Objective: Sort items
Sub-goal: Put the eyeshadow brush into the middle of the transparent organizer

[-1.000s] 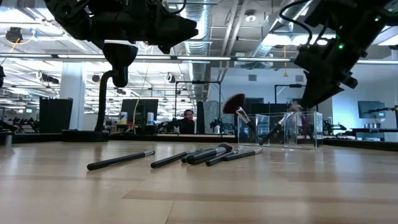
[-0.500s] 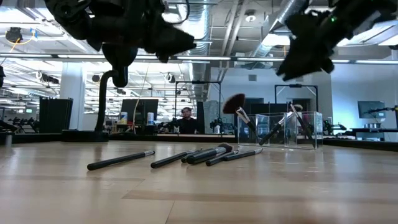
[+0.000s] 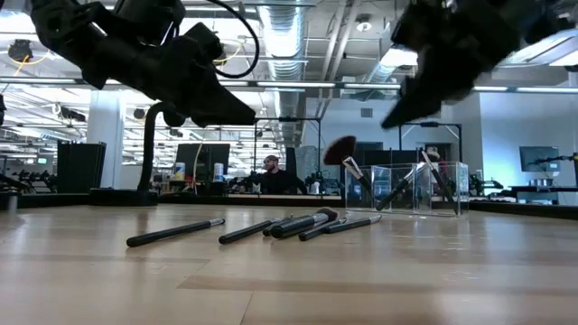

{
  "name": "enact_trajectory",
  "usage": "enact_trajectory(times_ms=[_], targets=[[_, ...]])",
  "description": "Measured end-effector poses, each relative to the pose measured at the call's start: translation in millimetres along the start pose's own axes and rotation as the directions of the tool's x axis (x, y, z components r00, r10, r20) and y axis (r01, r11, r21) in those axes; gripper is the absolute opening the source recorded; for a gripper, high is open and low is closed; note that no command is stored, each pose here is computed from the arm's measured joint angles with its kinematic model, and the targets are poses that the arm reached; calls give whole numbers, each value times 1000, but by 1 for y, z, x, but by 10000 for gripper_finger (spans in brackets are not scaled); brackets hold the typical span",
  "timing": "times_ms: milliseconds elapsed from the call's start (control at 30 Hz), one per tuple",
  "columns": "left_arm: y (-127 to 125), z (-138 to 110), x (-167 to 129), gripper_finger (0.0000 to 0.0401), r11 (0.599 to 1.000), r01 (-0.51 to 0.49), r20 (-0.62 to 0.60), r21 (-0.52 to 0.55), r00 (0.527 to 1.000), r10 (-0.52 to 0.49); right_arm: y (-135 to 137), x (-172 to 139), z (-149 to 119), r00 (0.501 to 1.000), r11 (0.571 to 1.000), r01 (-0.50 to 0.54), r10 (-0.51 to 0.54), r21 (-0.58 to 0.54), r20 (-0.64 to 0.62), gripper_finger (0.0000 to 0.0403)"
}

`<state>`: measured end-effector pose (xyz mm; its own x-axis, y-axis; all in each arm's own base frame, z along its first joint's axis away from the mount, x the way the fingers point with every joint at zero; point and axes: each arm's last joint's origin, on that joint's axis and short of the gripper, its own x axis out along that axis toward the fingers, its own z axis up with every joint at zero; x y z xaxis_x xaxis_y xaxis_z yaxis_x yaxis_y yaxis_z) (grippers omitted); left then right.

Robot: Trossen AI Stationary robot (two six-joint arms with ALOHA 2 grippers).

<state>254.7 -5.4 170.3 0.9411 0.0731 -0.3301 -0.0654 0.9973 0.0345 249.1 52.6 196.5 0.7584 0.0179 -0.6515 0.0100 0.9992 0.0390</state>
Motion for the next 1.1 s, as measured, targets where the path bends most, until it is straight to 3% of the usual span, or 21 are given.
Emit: enact_trajectory(times_ms=[200,333,433,733,867,1100], targets=[[6,3,0,143,1000,-22,27,-9,999,22,9,36,-18,995,983,-4,-14,-185,-96,140],[9,4,1,143,999,-34,39,-14,999,34,-1,57,-24,992,960,58,-87,-273,-95,132],[13,4,1,143,999,-46,43,-18,998,47,-10,68,-28,990,956,49,-85,-289,-115,125],[16,4,1,143,998,-58,43,-23,997,59,-30,79,-36,983,956,-97,49,-277,-175,118],[16,5,1,143,998,-58,45,-23,997,59,-44,79,-44,989,960,-78,40,-268,-145,118],[19,5,1,143,997,-68,45,-27,997,69,-56,85,-69,984,958,-174,176,-229,-11,118]])
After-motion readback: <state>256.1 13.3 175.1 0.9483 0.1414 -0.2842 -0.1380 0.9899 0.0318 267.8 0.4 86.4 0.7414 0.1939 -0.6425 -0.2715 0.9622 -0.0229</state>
